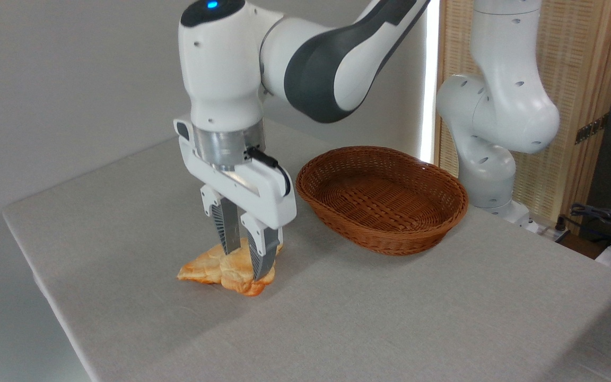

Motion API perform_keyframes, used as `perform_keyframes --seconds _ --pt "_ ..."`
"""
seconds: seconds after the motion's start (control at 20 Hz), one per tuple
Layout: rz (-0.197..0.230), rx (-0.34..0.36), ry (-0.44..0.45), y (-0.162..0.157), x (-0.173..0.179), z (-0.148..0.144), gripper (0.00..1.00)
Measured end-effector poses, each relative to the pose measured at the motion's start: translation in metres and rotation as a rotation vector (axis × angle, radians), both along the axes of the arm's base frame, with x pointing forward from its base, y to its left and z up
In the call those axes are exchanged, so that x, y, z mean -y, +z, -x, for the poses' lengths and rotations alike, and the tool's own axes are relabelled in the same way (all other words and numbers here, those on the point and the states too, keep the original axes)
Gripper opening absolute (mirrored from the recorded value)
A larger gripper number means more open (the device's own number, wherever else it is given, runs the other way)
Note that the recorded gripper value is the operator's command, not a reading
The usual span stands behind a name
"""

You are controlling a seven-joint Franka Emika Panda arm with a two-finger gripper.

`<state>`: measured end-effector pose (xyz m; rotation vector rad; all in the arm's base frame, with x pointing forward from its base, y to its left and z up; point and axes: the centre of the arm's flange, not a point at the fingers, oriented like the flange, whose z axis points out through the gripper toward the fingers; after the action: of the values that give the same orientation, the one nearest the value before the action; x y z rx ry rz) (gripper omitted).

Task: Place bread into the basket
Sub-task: 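Close the gripper on the upper bread slice, then lift the held bread slice and carry it toward the wicker basket, then lower the bread slice into the basket and open the gripper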

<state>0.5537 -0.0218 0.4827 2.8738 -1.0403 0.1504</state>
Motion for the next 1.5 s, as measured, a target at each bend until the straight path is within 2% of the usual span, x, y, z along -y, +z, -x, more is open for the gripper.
perform_keyframes --seconds 0.15,0.35,0.55,0.7,0.85,1.0,1.15,1.2,1.3,1.5 --pt "0.012 0.026 -0.005 0.027 0.005 0.011 0.70" --pt "0.027 -0.007 -0.027 0.063 0.020 0.042 0.70" --pt "0.032 -0.081 -0.059 0.087 0.046 0.076 0.70" --pt "0.026 -0.164 -0.085 0.094 0.054 0.100 0.70" --pt "0.016 -0.216 -0.138 0.098 0.071 0.120 0.70" --pt "0.005 -0.262 -0.189 0.090 0.088 0.139 0.75" --pt "-0.007 -0.312 -0.222 0.067 0.099 0.154 0.78" --pt "-0.011 -0.329 -0.229 0.059 0.101 0.157 0.82" --pt "-0.025 -0.363 -0.247 0.043 0.108 0.164 0.99" --pt "-0.075 -0.425 -0.286 0.006 0.126 0.174 1.00"
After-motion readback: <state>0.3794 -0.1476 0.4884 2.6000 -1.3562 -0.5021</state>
